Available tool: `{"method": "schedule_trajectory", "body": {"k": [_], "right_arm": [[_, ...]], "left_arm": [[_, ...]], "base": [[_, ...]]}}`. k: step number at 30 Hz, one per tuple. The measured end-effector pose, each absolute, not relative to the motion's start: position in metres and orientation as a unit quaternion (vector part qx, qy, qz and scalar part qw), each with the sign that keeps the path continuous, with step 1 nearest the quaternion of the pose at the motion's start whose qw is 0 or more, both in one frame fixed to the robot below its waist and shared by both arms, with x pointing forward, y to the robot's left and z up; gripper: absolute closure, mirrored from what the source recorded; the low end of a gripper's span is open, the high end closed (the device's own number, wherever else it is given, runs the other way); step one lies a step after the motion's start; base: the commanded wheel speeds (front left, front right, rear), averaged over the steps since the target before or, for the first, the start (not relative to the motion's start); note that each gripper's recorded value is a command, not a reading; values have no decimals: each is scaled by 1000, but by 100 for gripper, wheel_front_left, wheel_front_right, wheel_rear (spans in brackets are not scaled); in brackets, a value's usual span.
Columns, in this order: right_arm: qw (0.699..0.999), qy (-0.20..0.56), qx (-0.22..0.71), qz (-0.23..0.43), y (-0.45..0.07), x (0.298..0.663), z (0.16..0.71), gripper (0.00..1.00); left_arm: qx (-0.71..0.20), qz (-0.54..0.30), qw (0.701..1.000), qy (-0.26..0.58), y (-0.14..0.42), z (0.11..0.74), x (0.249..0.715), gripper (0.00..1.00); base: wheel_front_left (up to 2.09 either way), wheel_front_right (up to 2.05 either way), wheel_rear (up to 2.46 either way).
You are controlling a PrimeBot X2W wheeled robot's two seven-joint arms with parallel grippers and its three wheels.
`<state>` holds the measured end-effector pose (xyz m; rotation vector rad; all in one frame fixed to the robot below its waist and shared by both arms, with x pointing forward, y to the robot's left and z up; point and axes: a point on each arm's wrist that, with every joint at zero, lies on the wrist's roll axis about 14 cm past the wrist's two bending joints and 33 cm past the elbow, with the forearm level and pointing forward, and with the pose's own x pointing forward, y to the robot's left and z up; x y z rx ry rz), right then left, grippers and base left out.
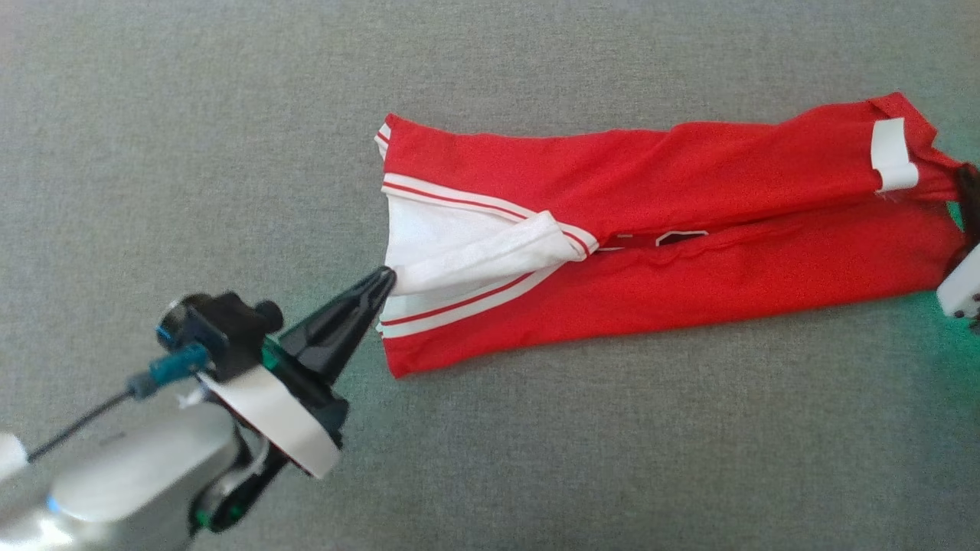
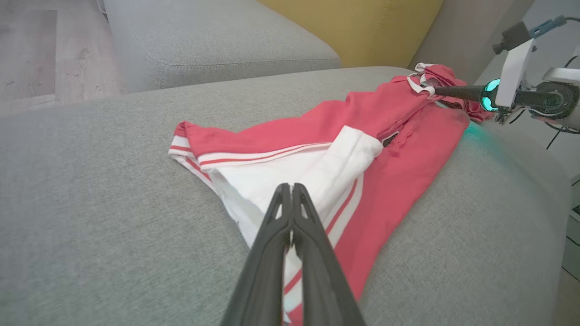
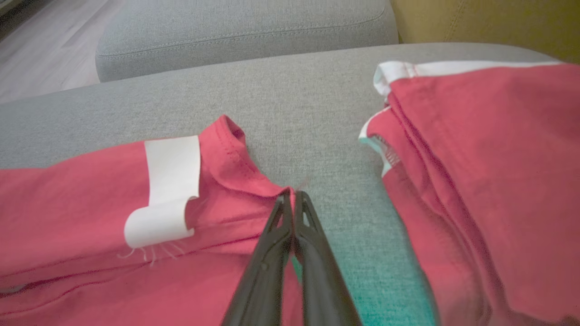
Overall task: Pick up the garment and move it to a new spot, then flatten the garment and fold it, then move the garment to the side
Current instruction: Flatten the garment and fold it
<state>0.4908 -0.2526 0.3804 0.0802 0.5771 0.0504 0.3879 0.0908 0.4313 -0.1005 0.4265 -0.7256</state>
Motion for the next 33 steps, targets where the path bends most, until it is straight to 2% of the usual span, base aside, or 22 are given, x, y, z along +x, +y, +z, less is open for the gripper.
{"method": "schedule_trajectory", "body": {"k": [1, 2, 3, 4, 5, 14, 18, 22, 33], "right_arm": [[956, 288, 41, 26, -251, 489, 378, 95], [956, 290, 43, 27, -248, 487, 376, 69], [955, 291, 46, 27, -246, 485, 375, 27], [956, 288, 52, 25, -245, 485, 375, 0], [958, 280, 57, 22, -245, 486, 377, 0], [972, 200, 124, 9, -234, 467, 400, 0], [972, 196, 131, 4, -234, 456, 401, 0], [973, 189, 135, 2, -232, 461, 404, 0], [956, 268, 115, -18, -229, 479, 370, 0]], "left_arm": [[-53, -348, 913, 206, 89, 430, 386, 100], [-59, -342, 915, 204, 86, 428, 386, 100], [-65, -337, 917, 202, 84, 428, 385, 78], [-67, -329, 921, 198, 83, 427, 386, 36], [-70, -317, 926, 190, 82, 428, 388, 0], [-122, -167, 973, 100, 99, 456, 397, 0], [-134, -92, 985, 60, 117, 470, 388, 0], [-134, -31, 990, 27, 134, 482, 377, 0], [-115, 8, 993, 0, 156, 490, 352, 0]], "base": [[0, 0, 0], [0, 0, 0], [0, 0, 0], [0, 0, 0], [0, 0, 0], [0, 0, 0], [0, 0, 0], [0, 0, 0], [0, 0, 0]]}}
